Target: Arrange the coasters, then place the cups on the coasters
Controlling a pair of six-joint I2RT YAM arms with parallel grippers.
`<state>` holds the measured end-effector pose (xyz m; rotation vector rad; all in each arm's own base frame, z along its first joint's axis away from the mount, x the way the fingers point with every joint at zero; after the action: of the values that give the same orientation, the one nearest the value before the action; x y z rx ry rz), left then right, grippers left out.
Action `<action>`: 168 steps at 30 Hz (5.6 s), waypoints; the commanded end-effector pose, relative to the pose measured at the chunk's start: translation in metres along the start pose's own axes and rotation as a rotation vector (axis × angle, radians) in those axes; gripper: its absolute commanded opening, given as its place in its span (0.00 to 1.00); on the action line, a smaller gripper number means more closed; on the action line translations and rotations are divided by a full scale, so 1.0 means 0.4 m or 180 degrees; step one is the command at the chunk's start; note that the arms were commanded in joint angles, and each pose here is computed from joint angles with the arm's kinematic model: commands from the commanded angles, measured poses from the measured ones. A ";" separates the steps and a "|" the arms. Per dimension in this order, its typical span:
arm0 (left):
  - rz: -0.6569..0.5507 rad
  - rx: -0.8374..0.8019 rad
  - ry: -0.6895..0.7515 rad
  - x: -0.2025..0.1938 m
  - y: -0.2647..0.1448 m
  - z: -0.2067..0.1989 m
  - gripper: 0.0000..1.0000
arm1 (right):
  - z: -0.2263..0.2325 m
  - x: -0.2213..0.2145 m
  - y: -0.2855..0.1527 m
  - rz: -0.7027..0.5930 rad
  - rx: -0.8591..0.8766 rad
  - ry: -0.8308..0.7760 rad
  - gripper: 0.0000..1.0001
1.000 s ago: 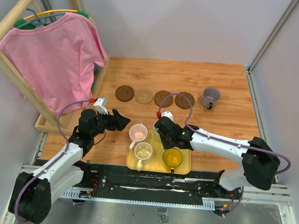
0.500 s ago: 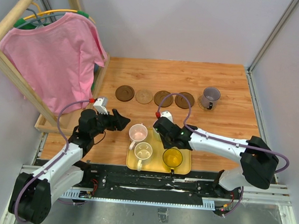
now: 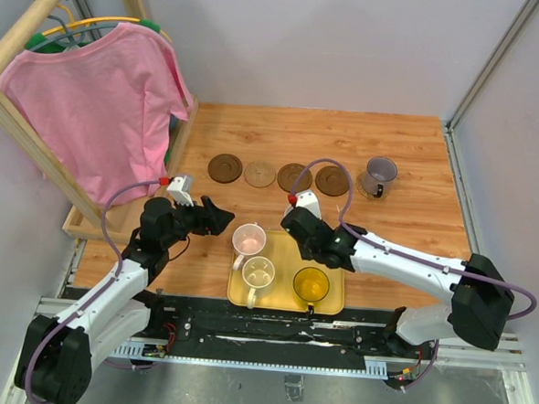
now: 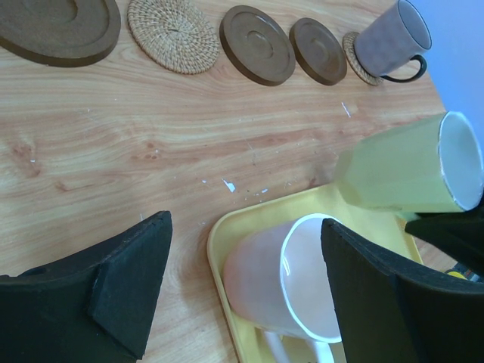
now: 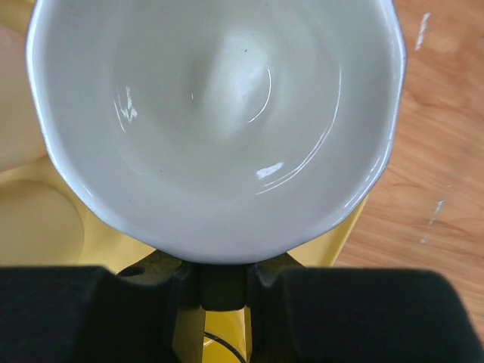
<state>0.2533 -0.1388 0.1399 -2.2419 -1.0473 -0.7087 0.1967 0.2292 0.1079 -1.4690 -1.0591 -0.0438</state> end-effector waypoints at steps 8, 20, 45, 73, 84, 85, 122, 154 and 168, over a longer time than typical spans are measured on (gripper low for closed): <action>-0.0093 -0.0028 0.0077 0.034 0.011 -0.021 0.83 | -0.180 0.179 -0.011 -0.0407 -0.0635 0.0238 0.01; -0.0217 0.0122 0.0188 0.113 0.054 -0.039 0.84 | -0.369 0.272 0.095 -0.0137 -0.0762 0.0651 0.01; -0.0025 0.0161 0.0165 0.118 0.123 -0.028 0.84 | -0.450 0.213 0.268 0.0234 -0.0548 0.1160 0.01; 0.0017 0.0153 0.0150 0.114 0.140 -0.023 0.84 | -0.445 0.184 0.295 0.0497 -0.0451 0.1271 0.35; 0.0037 0.0111 0.0139 0.111 0.139 -0.029 0.84 | -0.434 0.174 0.276 0.0522 -0.0414 0.1294 0.54; 0.0033 0.0107 0.0140 0.112 0.138 -0.030 0.84 | -0.434 0.174 0.272 0.0516 -0.0417 0.1290 0.55; 0.0042 -0.0067 0.0037 0.061 0.033 -0.059 0.93 | -0.082 -0.095 -0.182 -0.0052 0.0253 0.0633 0.98; 0.0116 -0.0178 -0.0007 0.000 -0.019 -0.075 0.94 | 0.094 -0.283 -0.201 0.0627 0.0093 -0.0036 0.99; 0.0133 -0.0187 -0.0067 -0.015 -0.014 -0.066 0.94 | 0.095 -0.335 -0.182 0.0665 0.0198 0.0123 0.56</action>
<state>0.2413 -0.1516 0.1526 -2.2891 -1.0006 -0.6814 0.0566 0.1702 0.0799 -1.5224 -0.8575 0.1089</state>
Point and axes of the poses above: each gripper's point midway between its finger pads, its own y axis out along the fingers, its own z axis along the line the jaws close on, x = y × z, the point moved 2 cm from there along -y, back along the fingers, and after that the axes turned 14 degrees about -y, right-handed, at the moved point
